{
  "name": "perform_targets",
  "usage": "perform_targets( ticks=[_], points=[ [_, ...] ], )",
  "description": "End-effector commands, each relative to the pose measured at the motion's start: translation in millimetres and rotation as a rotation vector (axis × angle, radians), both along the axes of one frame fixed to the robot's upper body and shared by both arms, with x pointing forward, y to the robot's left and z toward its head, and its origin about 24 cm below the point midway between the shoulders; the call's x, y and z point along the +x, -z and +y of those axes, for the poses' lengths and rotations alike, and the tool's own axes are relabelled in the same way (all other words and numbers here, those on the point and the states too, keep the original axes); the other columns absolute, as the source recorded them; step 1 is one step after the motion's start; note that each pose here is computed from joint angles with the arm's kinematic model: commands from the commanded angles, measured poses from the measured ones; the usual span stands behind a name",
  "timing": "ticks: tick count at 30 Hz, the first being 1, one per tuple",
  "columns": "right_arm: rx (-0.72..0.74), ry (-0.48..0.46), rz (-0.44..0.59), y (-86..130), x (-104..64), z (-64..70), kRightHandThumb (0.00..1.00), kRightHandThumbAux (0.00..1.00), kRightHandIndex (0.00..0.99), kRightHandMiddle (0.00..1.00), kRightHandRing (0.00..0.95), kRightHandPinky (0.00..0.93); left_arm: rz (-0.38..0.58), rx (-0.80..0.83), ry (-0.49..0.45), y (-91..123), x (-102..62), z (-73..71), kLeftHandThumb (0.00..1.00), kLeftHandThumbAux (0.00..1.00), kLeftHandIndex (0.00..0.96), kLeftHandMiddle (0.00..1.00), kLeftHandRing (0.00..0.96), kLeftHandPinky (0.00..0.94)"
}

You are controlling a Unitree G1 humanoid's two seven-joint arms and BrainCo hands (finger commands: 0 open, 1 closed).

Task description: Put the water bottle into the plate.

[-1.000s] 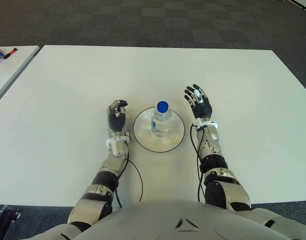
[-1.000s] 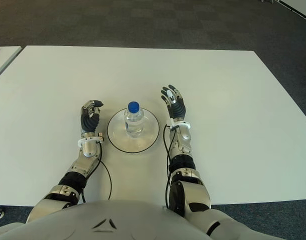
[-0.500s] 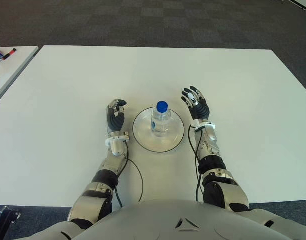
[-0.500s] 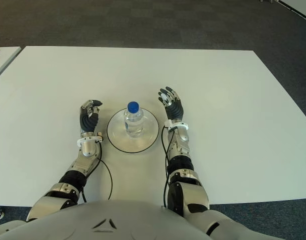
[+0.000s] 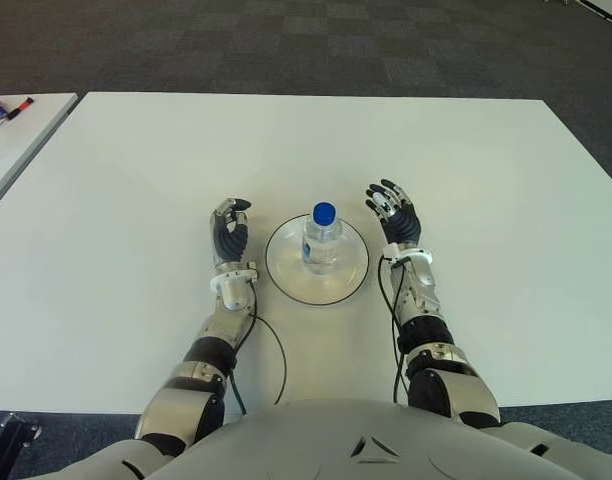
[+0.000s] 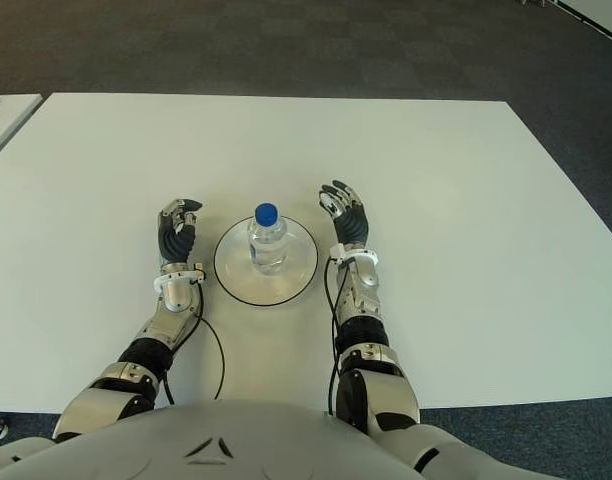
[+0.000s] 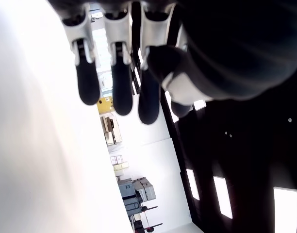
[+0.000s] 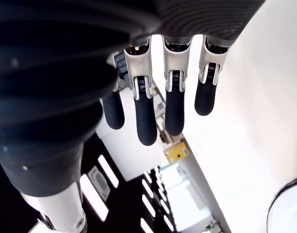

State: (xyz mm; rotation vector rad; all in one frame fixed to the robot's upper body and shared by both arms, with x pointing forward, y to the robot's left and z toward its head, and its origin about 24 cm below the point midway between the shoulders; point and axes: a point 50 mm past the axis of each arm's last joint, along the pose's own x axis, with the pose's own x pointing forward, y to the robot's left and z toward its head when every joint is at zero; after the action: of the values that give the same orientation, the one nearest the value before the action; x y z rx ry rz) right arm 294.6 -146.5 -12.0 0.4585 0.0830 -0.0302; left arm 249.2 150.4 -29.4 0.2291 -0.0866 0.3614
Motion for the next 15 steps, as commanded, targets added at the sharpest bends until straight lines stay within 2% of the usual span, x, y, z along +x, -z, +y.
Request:
perform_targets(
  ticks=[1, 3, 6, 15],
  points=[
    [-0.007, 0.004, 0.017, 4.3, -3.6, 2.7, 0.445, 0.818, 0.279, 0.368, 0.401, 0.424, 0.027, 0.005, -0.008, 6.4, -4.9, 3.4, 0.838, 0.673, 0.449, 0.428, 0.357, 0.372],
    [-0.007, 0.005, 0.018, 4.5, -3.7, 2.7, 0.592, 0.767, 0.354, 0.375, 0.408, 0.432, 0.026, 0.005, -0.007, 6.5, -4.9, 3.5, 0.838, 0.673, 0.447, 0.43, 0.356, 0.373],
    [-0.007, 0.008, 0.019, 4.9, -4.0, 2.8, 0.661, 0.743, 0.39, 0.38, 0.413, 0.436, 0.024, 0.006, -0.008, 6.4, -4.8, 3.8, 0.838, 0.673, 0.446, 0.431, 0.356, 0.374],
    [-0.016, 0.026, 0.027, 5.4, -4.8, 3.7, 0.697, 0.731, 0.408, 0.395, 0.426, 0.449, 0.017, 0.006, -0.02, 5.6, -5.0, 6.4, 0.837, 0.673, 0.433, 0.441, 0.363, 0.388]
  ],
)
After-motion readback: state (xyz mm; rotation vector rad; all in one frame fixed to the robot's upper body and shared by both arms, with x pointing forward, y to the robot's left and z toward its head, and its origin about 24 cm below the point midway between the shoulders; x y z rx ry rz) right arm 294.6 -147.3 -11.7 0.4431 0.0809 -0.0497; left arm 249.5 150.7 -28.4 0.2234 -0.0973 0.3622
